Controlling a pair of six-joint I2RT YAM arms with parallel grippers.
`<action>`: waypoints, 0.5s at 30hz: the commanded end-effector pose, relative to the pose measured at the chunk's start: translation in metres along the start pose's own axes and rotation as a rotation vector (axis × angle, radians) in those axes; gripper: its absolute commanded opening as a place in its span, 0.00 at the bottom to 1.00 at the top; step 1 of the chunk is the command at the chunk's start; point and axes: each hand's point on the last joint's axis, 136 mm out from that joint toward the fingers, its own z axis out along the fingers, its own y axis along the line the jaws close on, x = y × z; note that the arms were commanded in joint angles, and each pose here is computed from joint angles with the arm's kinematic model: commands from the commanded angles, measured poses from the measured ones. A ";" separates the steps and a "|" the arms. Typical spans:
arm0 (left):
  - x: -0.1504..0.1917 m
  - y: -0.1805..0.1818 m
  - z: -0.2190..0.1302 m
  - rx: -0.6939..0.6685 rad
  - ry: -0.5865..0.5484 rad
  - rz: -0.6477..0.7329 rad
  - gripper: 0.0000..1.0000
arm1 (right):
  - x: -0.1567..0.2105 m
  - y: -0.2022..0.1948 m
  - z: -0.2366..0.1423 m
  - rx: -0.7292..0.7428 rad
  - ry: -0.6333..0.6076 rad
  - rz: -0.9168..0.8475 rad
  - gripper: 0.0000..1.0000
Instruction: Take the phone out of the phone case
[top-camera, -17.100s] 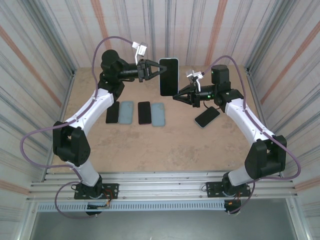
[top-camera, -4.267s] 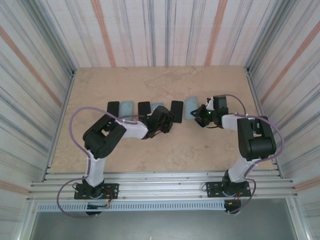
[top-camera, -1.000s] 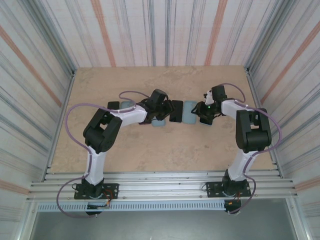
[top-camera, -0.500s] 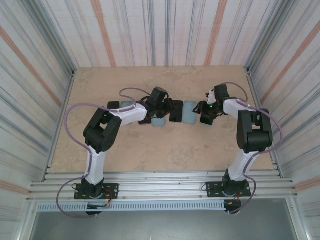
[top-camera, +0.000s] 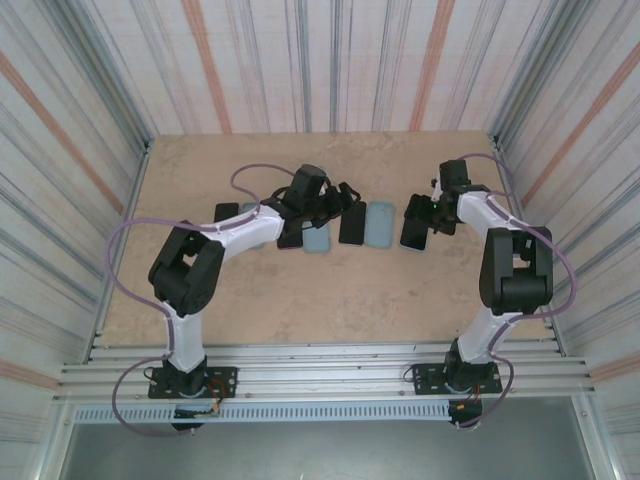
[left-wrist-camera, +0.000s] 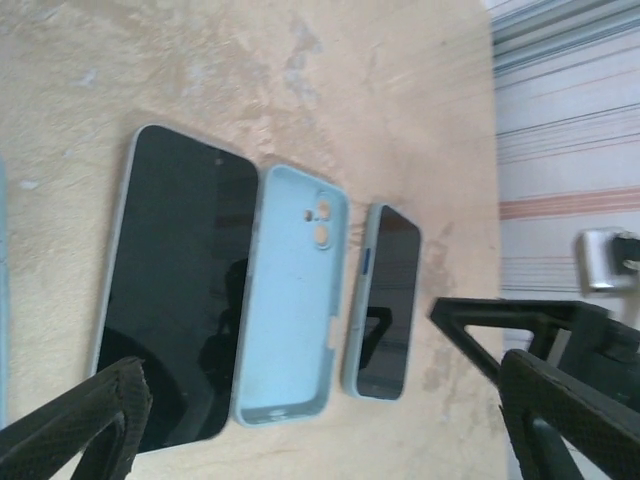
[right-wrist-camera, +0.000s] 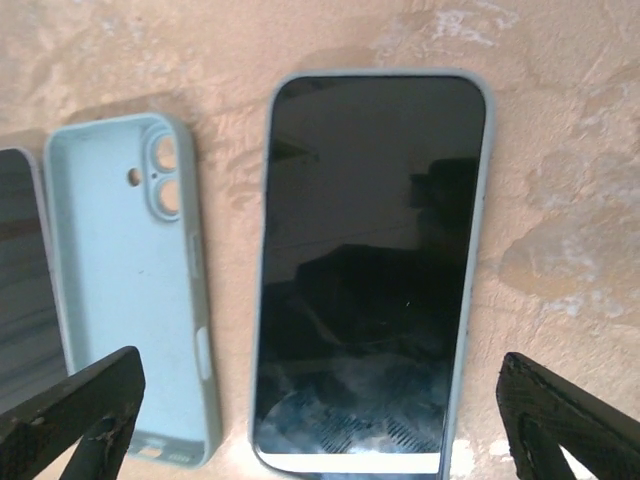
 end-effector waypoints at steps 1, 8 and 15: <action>-0.003 -0.018 -0.016 0.075 0.003 -0.007 0.98 | 0.007 -0.005 0.012 0.099 0.036 -0.002 0.95; 0.000 -0.028 -0.024 0.120 0.020 -0.022 0.99 | 0.011 -0.014 0.031 0.260 0.066 -0.006 0.96; 0.001 -0.036 -0.026 0.162 0.028 -0.044 0.99 | 0.023 -0.012 0.049 0.305 0.111 -0.005 0.93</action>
